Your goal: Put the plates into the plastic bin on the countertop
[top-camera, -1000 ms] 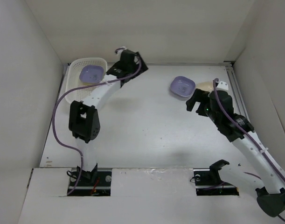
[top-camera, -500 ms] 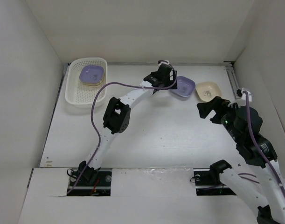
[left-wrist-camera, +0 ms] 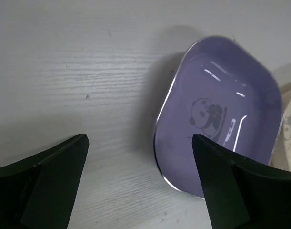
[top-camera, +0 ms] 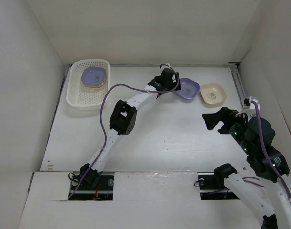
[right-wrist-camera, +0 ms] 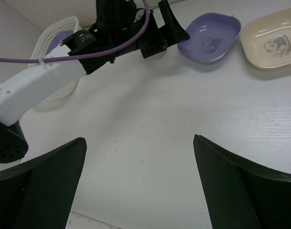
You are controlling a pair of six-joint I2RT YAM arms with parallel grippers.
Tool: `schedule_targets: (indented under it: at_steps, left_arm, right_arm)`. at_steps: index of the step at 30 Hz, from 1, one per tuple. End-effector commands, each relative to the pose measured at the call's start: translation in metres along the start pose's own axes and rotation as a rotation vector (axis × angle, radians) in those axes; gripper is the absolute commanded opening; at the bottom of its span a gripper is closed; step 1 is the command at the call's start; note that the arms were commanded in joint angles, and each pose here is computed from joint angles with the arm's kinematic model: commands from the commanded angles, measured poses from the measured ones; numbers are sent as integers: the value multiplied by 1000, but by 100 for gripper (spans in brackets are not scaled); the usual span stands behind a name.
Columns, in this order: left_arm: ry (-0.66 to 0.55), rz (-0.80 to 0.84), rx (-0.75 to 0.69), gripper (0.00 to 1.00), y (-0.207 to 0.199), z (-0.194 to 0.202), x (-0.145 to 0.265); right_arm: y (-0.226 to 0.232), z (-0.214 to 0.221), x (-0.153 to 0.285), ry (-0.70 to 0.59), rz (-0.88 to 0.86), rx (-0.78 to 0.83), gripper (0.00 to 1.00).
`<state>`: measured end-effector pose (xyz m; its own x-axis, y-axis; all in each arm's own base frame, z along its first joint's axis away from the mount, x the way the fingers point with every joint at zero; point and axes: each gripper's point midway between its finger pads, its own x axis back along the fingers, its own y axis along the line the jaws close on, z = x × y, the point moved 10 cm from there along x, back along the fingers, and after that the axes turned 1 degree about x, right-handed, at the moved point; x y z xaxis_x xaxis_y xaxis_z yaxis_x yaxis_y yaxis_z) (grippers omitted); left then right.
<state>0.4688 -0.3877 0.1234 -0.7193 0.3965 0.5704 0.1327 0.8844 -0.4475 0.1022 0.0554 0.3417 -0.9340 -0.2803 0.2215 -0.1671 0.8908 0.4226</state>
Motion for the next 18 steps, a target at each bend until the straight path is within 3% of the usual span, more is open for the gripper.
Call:
schedule_targets:
  at_steps: [1,4,5,8,9,18]
  left_arm:
    - [-53,32,42,87,-13,-12,2]
    - [-38,5,47,69,-7,-4,-5]
    - [-36,-10,55,54,-5,-3,-5]
    - [-25,-61,48,24,2,2,-7]
    - [-21,-78,46,0,4,3,-7]
    - [-102,-222,7,0,15,-37,36]
  right_arm:
    - [3,-7,11,-29,-42,20,100]
    - [4,-11,18,-49,-52,27,100]
    - [5,-14,21,-53,-53,27,100]
    - [8,-19,28,-78,-75,34,100]
    - [8,-19,28,-78,-76,34,100]
    - [7,-18,26,-77,-74,43,100]
